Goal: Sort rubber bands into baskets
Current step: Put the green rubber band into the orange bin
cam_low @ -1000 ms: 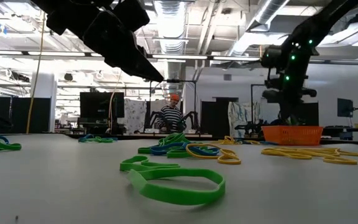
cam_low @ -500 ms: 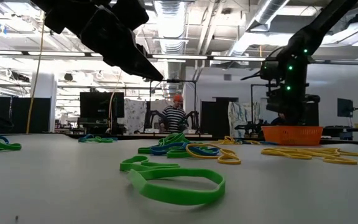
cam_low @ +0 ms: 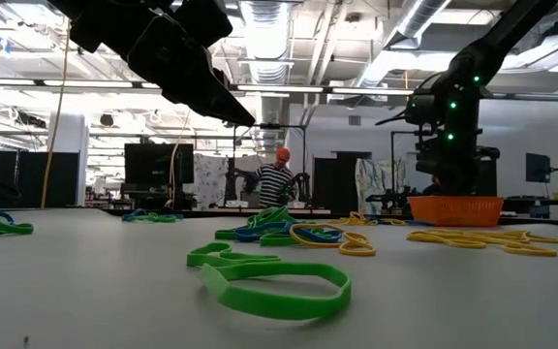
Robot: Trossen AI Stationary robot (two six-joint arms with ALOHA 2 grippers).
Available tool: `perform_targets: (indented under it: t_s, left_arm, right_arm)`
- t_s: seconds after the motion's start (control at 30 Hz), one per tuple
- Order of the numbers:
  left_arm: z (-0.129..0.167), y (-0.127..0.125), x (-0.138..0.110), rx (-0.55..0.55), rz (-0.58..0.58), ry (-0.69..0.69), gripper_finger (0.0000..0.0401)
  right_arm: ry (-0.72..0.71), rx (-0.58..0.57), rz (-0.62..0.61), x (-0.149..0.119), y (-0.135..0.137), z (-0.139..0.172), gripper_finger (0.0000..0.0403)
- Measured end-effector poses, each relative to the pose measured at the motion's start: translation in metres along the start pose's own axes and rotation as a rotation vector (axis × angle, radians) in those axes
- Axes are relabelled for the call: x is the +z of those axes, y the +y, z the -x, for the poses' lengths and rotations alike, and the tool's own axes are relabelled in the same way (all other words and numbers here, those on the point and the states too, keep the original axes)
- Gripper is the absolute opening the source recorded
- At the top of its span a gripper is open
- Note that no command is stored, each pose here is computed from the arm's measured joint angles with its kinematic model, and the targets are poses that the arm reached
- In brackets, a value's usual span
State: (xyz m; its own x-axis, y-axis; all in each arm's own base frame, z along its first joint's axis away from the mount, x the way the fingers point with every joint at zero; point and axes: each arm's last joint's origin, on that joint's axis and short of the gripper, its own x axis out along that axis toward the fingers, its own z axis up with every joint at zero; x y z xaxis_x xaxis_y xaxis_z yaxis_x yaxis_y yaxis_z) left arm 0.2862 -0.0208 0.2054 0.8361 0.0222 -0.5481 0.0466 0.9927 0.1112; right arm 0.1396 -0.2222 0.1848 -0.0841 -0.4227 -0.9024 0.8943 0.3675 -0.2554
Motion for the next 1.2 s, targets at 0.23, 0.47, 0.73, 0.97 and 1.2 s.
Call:
perform_targets:
  t_s: [0.23,0.47,0.73,0.97,1.2]
  left_arm:
    - [0.0,0.0,0.0,0.01,-0.001,0.001,0.0157]
    - [0.0,0.001,0.0,0.027,-0.02,0.003,0.0157]
    - [0.0,0.001,0.0,0.029,-0.028,0.006,0.0157]
    - [0.0,0.001,-0.006,0.025,-0.012,0.068,0.0157]
    - [0.002,0.0,-0.019,0.022,0.054,0.197,0.0157]
  right_arm:
    - [-0.004,0.002,0.005,0.0,0.001,0.001,0.0223]
    - [-0.157,0.034,0.002,0.003,0.004,0.03,0.0221]
    - [-0.392,0.167,0.061,-0.004,0.02,0.083,0.0221]
    - [-0.462,0.427,0.272,-0.024,0.06,0.113,0.0221]
    - [-0.503,0.571,0.533,-0.06,0.108,0.128,0.0221]
